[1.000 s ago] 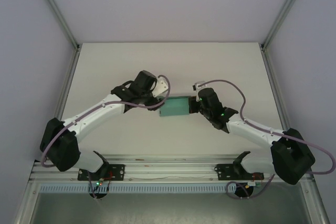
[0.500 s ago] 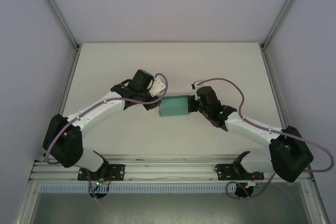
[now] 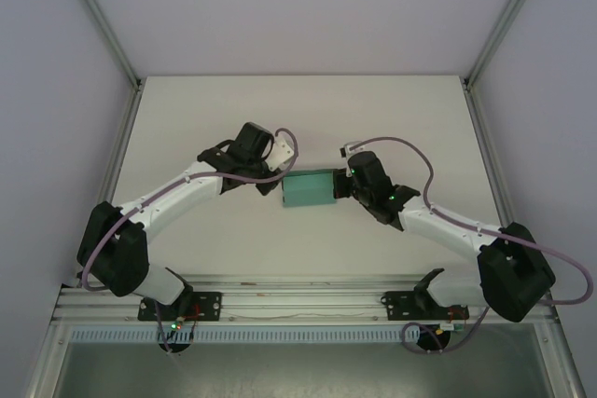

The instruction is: Assemble paper box

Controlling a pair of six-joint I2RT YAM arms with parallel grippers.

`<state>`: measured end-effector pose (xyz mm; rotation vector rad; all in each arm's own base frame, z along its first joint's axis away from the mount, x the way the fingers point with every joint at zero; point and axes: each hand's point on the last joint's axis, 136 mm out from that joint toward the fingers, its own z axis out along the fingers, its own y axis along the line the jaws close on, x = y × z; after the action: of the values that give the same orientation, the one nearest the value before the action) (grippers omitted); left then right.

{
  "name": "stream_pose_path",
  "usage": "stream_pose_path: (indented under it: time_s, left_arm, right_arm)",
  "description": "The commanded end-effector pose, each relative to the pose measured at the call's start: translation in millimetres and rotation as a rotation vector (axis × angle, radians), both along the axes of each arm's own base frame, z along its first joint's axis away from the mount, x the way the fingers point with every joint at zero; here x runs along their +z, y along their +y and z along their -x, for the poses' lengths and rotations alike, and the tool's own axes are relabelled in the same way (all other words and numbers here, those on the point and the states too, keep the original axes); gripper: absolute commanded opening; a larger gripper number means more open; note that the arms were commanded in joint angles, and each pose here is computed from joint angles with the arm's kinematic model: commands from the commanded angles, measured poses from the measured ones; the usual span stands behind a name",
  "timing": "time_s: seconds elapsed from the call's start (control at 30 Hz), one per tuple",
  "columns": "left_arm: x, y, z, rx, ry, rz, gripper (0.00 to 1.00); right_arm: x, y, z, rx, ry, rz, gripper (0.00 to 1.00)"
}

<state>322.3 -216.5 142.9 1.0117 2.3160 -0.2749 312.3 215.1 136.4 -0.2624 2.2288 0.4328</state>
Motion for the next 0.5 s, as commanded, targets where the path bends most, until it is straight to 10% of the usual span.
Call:
stream_pose_path:
  time_s: [0.0,0.47]
  left_arm:
    - [5.3,-11.1,-2.1,0.037,0.028,0.089,0.11]
    - [4.8,-21.6,-1.8,0.330,0.236,0.287,0.00]
  right_arm:
    - [-25.3,-6.3,14.7,-0.017,0.110,0.048,0.00]
    - [-26.8,-2.5,21.7,-0.090,0.100,0.125,0.00]
